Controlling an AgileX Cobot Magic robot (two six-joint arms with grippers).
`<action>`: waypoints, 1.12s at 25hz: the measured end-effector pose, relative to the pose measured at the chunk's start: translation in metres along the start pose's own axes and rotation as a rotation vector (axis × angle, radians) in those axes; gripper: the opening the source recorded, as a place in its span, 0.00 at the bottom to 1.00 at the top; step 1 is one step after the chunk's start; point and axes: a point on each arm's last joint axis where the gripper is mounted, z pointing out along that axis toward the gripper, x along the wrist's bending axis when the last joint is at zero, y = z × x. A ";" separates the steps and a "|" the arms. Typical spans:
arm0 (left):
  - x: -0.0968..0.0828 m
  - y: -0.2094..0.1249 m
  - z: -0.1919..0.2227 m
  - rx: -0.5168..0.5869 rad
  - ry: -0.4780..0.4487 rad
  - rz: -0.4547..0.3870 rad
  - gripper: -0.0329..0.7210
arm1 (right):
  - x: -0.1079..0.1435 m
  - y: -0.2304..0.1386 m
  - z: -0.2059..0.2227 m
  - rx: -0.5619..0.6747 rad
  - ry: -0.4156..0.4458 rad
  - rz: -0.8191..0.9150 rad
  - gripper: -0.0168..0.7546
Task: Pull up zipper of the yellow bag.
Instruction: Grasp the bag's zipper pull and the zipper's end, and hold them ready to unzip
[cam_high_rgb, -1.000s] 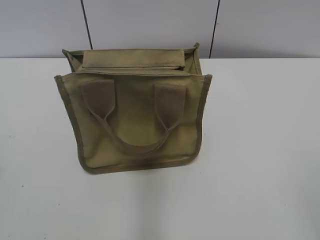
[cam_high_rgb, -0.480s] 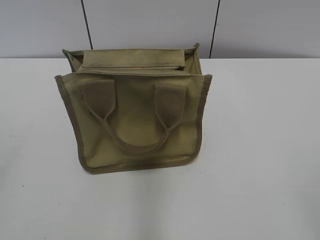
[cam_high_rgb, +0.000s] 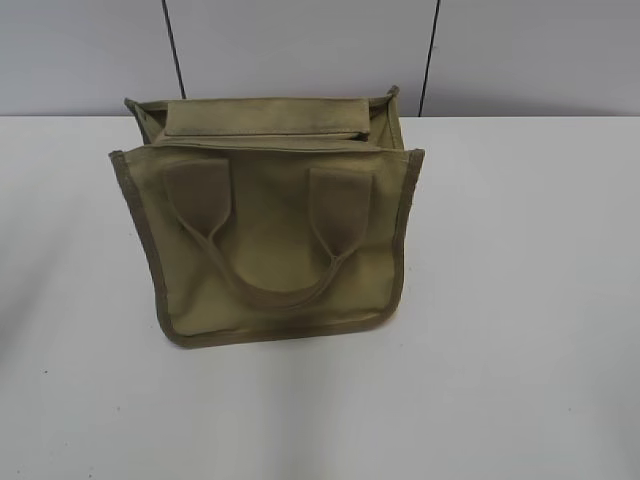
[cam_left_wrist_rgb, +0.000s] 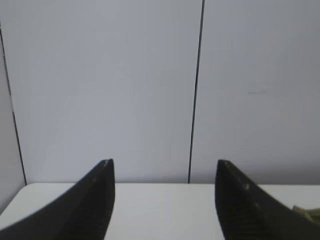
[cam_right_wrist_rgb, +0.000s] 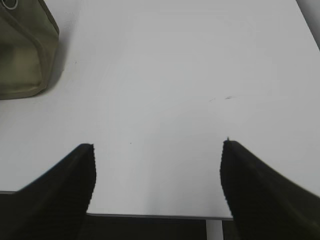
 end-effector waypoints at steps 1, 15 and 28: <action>0.000 -0.009 0.012 0.021 0.000 0.009 0.67 | 0.000 0.000 0.000 0.000 0.000 0.000 0.79; -0.059 -0.136 0.080 0.351 -0.391 0.119 0.58 | 0.000 0.000 0.000 0.000 0.000 0.000 0.79; -0.082 -0.201 0.078 0.390 -0.656 0.047 0.44 | 0.000 0.000 0.000 0.000 0.000 0.000 0.79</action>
